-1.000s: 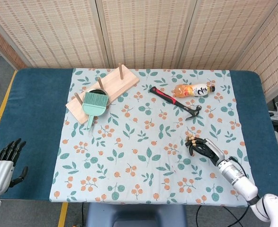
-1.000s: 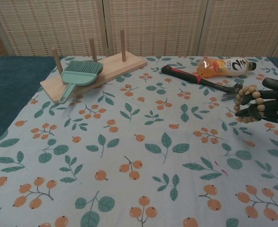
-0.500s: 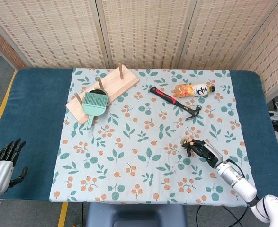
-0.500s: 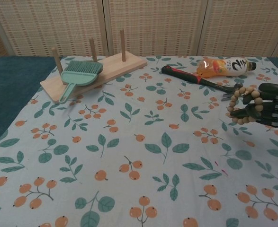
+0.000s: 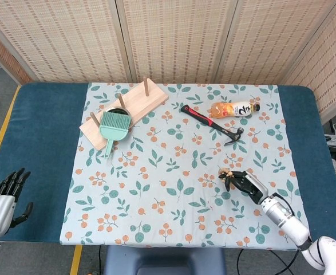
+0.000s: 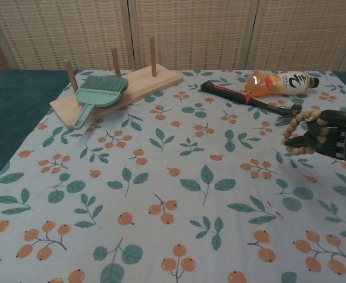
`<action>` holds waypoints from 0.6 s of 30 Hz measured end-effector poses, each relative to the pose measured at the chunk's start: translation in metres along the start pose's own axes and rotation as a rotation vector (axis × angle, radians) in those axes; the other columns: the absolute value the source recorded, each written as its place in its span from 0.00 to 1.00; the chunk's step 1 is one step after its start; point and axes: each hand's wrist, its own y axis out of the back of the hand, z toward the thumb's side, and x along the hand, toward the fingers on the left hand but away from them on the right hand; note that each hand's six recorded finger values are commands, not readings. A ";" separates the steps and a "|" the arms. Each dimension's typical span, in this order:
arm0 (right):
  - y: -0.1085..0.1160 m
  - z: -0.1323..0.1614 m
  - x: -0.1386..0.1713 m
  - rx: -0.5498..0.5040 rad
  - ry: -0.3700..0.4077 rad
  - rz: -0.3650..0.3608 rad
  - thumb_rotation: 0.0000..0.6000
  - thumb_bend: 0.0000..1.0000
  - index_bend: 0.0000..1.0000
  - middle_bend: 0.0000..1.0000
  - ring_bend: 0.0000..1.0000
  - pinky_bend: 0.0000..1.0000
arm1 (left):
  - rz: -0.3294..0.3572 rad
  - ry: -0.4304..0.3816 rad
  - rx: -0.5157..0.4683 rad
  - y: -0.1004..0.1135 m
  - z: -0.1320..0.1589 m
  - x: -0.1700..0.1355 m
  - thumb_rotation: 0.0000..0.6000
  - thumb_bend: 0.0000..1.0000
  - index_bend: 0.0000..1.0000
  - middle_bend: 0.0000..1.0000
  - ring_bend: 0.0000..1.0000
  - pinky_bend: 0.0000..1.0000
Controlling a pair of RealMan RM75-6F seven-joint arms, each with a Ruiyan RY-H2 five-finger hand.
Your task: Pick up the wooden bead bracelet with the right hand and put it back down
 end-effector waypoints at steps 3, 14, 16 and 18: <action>-0.001 -0.001 0.000 0.001 -0.002 0.008 0.59 0.46 0.63 0.64 0.23 0.05 | 0.000 0.001 0.000 0.000 0.000 0.000 1.00 0.46 0.00 0.00 0.00 0.18; -0.002 -0.001 -0.002 -0.002 -0.001 0.010 0.63 0.81 0.63 0.64 0.23 0.06 | 0.002 0.003 0.000 0.001 -0.001 -0.001 1.00 0.46 0.00 0.00 0.00 0.18; -0.002 -0.001 -0.002 0.003 -0.001 0.008 0.67 0.91 0.62 0.64 0.23 0.06 | 0.003 0.003 0.000 0.001 -0.001 -0.001 1.00 0.46 0.00 0.00 0.00 0.18; -0.002 -0.001 -0.003 0.007 0.000 0.007 0.75 0.99 0.61 0.64 0.23 0.06 | 0.003 0.001 -0.002 0.001 0.000 -0.001 1.00 0.46 0.00 0.00 0.00 0.18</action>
